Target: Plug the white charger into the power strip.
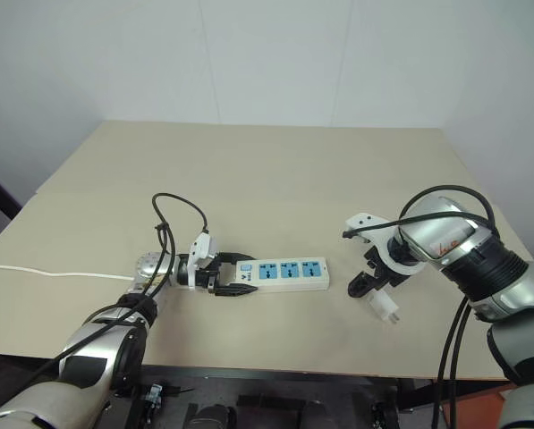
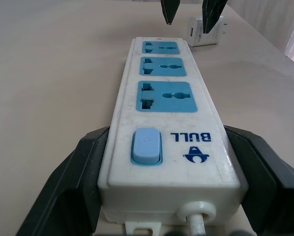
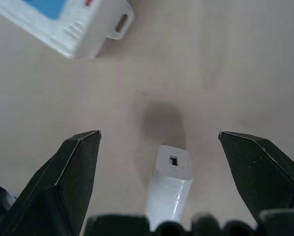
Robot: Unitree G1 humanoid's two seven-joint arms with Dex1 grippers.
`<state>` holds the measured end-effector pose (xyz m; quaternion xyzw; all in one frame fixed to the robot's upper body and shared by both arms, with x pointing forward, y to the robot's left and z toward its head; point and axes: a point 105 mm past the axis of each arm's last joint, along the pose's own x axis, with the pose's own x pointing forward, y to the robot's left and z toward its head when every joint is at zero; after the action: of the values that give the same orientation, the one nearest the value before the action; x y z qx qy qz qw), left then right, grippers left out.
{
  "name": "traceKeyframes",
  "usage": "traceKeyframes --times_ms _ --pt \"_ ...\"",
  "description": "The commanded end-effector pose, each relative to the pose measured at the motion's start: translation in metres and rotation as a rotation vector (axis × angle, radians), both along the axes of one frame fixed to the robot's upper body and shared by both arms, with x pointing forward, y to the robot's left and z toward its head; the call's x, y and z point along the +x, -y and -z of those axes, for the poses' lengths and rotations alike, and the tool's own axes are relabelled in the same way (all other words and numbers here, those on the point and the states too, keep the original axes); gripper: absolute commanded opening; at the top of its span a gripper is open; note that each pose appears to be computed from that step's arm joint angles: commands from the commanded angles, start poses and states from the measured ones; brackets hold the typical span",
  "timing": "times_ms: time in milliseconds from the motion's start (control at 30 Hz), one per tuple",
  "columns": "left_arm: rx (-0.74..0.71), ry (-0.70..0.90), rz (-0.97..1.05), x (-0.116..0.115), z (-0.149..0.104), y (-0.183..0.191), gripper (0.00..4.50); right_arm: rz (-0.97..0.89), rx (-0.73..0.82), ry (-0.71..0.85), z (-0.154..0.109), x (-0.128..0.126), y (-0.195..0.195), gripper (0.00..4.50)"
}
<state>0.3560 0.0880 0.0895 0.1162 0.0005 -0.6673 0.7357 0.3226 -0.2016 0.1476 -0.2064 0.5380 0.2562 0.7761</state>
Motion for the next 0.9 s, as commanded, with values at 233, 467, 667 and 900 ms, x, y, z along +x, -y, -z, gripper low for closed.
traceKeyframes --times_ms 233,467,667,900 --pt "0.017 -0.011 0.019 -0.003 0.007 0.009 3.27 0.089 -0.002 0.0 0.002 -0.004 0.014 4.5" --pt "0.015 -0.011 0.007 -0.002 0.006 0.009 3.27 0.114 -0.006 -0.002 0.004 -0.005 0.019 4.5" --pt "0.016 -0.012 0.01 -0.002 0.006 0.009 3.27 0.105 -0.009 -0.024 0.006 -0.011 0.02 4.5" --pt "0.015 -0.015 0.016 -0.002 0.006 0.01 3.27 0.103 -0.002 -0.025 0.008 -0.011 0.018 3.32"
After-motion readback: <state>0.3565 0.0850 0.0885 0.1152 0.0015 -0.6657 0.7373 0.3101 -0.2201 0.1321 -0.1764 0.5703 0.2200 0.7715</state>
